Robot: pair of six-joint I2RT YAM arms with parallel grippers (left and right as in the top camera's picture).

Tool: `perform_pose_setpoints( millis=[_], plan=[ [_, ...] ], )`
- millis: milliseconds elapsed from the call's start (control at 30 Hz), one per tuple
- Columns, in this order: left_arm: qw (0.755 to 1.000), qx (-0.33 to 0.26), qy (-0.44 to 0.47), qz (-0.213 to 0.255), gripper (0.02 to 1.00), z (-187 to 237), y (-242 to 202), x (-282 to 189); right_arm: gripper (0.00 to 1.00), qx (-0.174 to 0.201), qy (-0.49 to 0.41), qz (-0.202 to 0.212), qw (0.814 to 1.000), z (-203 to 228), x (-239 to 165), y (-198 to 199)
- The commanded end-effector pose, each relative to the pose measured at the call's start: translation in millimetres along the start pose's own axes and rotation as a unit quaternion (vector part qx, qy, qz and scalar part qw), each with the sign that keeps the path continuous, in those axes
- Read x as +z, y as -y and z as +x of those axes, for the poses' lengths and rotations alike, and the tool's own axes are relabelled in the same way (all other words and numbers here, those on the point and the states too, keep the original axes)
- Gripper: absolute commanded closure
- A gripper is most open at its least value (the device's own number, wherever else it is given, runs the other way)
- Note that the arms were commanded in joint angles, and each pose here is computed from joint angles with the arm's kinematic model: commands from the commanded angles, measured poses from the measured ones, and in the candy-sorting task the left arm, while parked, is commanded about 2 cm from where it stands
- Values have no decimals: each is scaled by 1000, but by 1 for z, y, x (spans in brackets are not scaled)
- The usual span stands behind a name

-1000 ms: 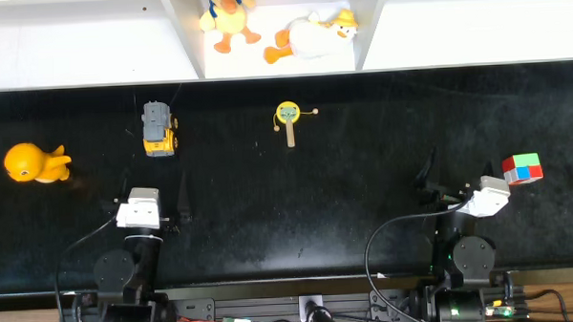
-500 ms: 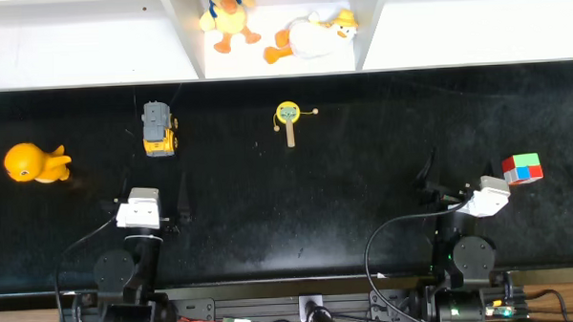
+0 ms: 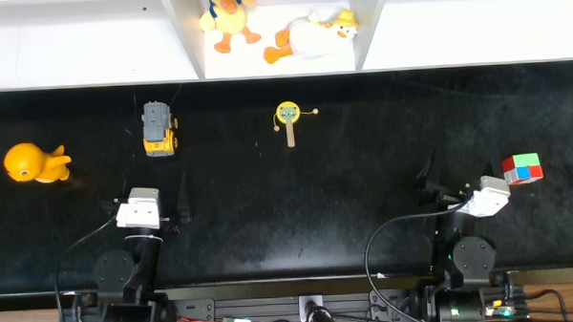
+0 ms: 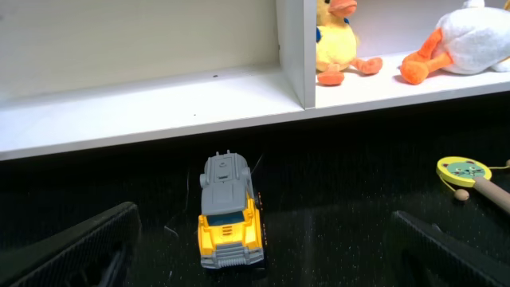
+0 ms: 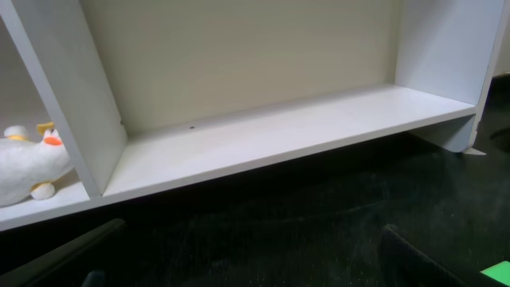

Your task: Store Toys

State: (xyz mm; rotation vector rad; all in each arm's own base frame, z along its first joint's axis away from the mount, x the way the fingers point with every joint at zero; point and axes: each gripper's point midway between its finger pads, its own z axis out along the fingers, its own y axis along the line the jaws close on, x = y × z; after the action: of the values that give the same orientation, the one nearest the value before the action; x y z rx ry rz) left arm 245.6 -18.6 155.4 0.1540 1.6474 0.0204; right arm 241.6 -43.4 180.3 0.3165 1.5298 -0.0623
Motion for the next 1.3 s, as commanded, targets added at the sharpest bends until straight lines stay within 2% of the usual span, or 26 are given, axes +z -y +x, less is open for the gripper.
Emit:
perform_pose_setpoints(
  millis=[33, 700, 867, 1000, 1133, 1200, 1233, 1300],
  plan=[
    [1000, -5, 2, 0, 20, -1, 0, -1, 7, -1, 2, 1, 1000, 2, 0, 1],
    [1000, -6, 1, 1, 20, 0, 1, 0, 5, -1, 2, 1, 1000, 2, 0, 1],
    [1000, -6, 4, 22, 20, -35, 4, -5, 7, -1, 2, 1, 1000, 2, 0, 1],
    [996, -25, -88, 23, 23, -45, 0, -10, 7, -1, 2, 1, 1000, 2, 0, 1],
    [979, -50, -197, 18, 23, -46, -10, -14, 9, -1, 2, 1, 1000, 2, 0, 1],
    [969, -59, -238, 32, 23, -49, -10, -14, 5, -1, 2, 1, 1000, 2, 0, 1],
    [958, -65, -275, 55, 23, -51, -9, -12, 5, -1, 2, 1, 1000, 2, 0, 1],
    [946, -83, -308, 61, 23, -49, -13, -3, 7, -1, 2, 1, 1000, 2, 0, 1]
  ],
)
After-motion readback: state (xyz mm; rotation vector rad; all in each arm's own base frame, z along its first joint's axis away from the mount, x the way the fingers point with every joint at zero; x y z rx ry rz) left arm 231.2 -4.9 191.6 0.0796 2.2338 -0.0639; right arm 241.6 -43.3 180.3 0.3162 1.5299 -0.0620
